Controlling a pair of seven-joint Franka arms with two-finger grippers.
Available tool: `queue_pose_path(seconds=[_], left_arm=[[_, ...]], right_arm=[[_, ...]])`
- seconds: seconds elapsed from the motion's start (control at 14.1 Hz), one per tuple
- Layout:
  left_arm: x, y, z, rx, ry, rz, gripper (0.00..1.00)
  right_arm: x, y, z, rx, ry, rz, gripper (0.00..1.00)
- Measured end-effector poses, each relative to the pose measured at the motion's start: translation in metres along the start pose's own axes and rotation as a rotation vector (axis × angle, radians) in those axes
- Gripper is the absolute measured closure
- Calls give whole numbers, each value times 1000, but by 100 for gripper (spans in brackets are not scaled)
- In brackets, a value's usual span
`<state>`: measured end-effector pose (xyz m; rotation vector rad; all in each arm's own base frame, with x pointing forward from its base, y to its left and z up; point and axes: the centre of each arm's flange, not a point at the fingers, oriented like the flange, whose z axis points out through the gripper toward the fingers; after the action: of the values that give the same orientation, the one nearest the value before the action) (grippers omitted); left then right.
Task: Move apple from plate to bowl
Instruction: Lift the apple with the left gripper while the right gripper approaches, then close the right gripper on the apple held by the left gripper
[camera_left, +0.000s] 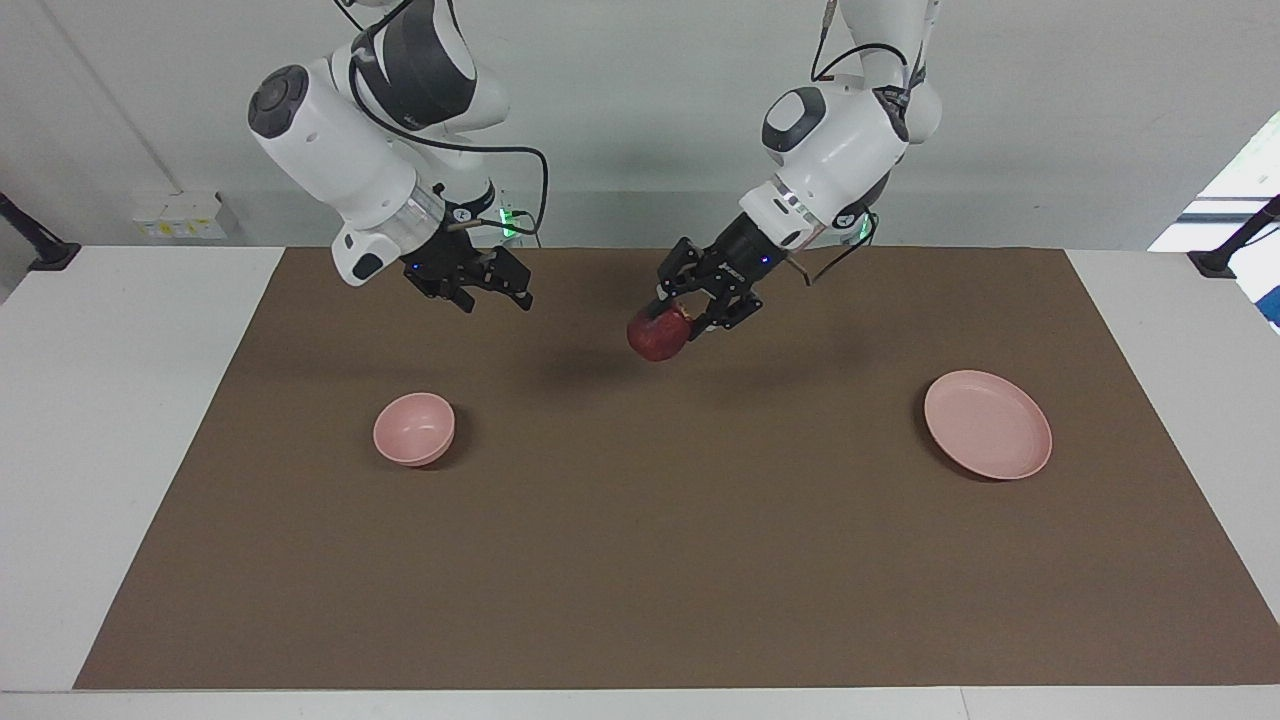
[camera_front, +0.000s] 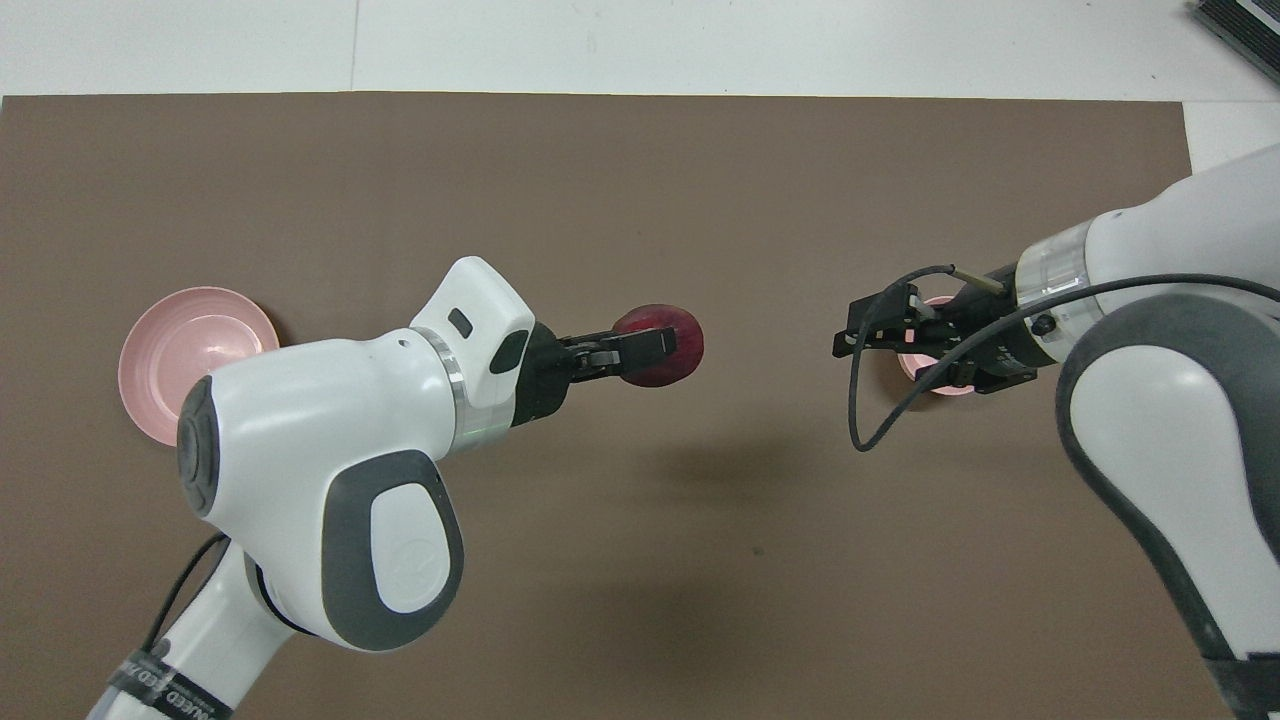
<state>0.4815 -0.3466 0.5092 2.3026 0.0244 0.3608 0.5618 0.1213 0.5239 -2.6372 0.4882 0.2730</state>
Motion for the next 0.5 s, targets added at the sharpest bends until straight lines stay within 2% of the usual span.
queue_pose_path(seconds=[0.28,0.5], left_arm=[[-20,23,11,-52,47,-28,32],[-29,33,14,-70,59,-38,32]], right_arm=[[7,-7,7,181,-114,314,0],[20,0,3,277,-179,507,0]])
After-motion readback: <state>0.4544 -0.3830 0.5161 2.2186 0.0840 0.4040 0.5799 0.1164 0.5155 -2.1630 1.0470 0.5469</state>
